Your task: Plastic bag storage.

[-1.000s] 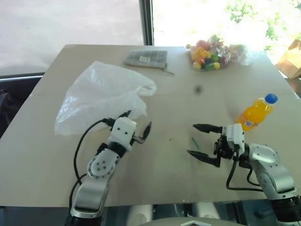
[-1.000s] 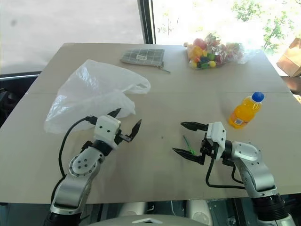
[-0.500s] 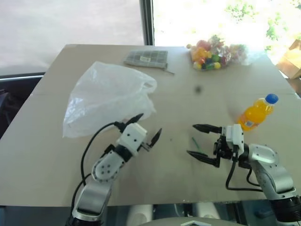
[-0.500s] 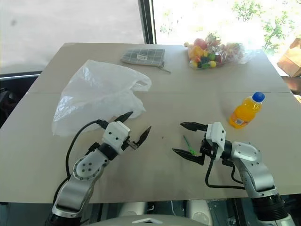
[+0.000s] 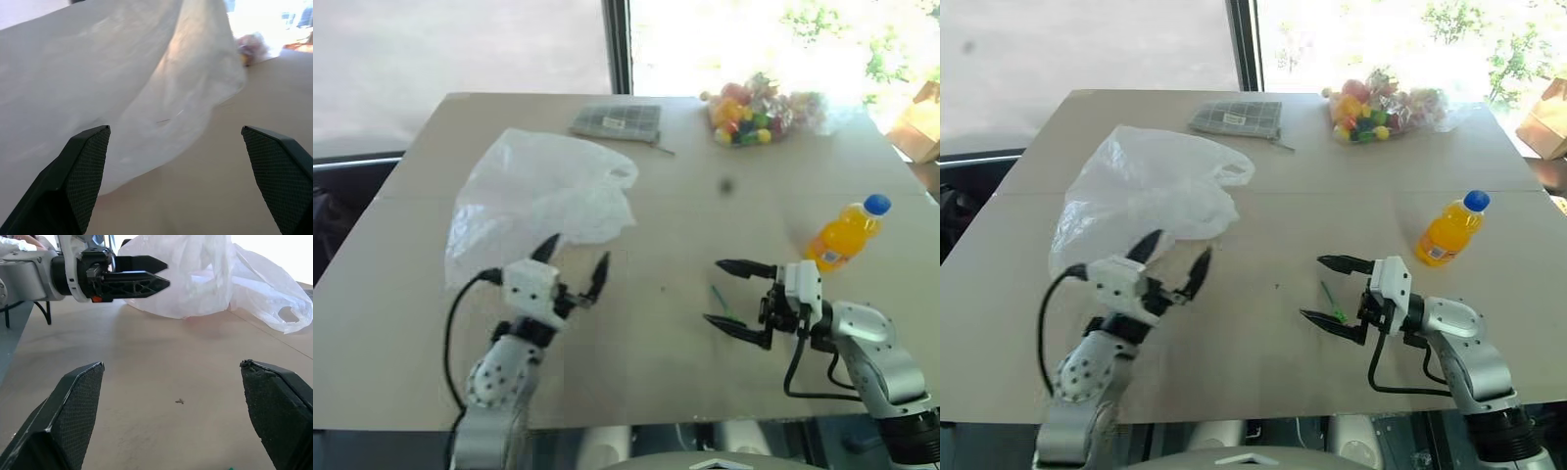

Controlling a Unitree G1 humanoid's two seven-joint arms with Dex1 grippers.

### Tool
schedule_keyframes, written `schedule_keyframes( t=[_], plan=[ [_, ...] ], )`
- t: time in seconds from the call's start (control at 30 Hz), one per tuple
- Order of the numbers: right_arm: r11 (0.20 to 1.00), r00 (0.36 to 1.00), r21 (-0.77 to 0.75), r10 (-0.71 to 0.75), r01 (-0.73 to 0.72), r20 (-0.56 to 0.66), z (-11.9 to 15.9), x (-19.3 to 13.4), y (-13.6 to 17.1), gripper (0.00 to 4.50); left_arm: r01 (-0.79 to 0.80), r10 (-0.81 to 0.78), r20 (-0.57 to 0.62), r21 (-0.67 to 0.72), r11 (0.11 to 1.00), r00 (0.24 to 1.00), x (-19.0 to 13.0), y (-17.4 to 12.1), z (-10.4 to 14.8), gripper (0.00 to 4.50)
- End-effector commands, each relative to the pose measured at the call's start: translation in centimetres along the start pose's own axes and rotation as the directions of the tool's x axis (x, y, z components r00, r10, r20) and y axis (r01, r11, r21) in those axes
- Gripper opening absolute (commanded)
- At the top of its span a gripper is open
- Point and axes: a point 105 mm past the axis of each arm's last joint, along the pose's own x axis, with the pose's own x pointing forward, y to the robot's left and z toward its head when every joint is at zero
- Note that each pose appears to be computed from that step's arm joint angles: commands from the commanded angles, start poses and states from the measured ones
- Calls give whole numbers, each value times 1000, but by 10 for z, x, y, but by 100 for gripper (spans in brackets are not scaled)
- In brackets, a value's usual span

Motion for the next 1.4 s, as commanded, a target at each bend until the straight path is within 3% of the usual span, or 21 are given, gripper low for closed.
schedule_keyframes(
  t=[0.03,0.1,0.23,0.33,0.4,0.5,0.63,0.8,1.0,1.1,1.2,1.27,1.4],
  plan=[
    [999,1000,-33,10,-10,20,8,1,1,450,-266,265,59,21,964,963,-14,44,15,446],
    [999,1000,-29,18,-17,20,8,2,3,450,-420,420,40,-10,908,907,-25,70,11,446],
    [999,1000,-29,22,-22,20,8,2,2,450,-555,555,-24,-17,831,832,-40,105,-2,446],
    [999,999,-32,27,-26,18,8,2,2,450,-592,590,-118,20,806,799,-48,122,-20,446],
    [999,999,-34,28,-27,16,9,2,2,450,-558,557,-154,38,829,816,-47,120,-26,446],
    [999,1000,-38,21,-21,13,9,1,0,450,-529,536,-142,89,844,832,-44,132,-24,446],
    [999,1000,-39,27,-26,17,8,4,1,450,-643,650,-63,100,759,757,-40,191,-6,446],
    [999,999,-46,25,-24,20,9,5,0,450,-684,690,-12,120,720,724,-42,209,8,446],
    [999,1000,-49,20,-19,21,9,5,0,450,-672,683,-78,130,729,726,-72,165,-9,446],
    [999,1000,-48,19,-18,24,10,5,2,450,-609,614,-84,78,790,785,-84,121,-9,446],
    [999,999,-45,26,-25,26,10,5,3,450,-378,378,-60,12,926,924,-76,55,0,446],
    [999,999,-42,30,-29,26,11,4,4,450,-239,236,-52,-42,970,970,-72,21,2,446],
    [999,999,-38,39,-38,30,13,2,4,450,-108,109,-22,26,994,994,-65,1,6,446]
  ],
)
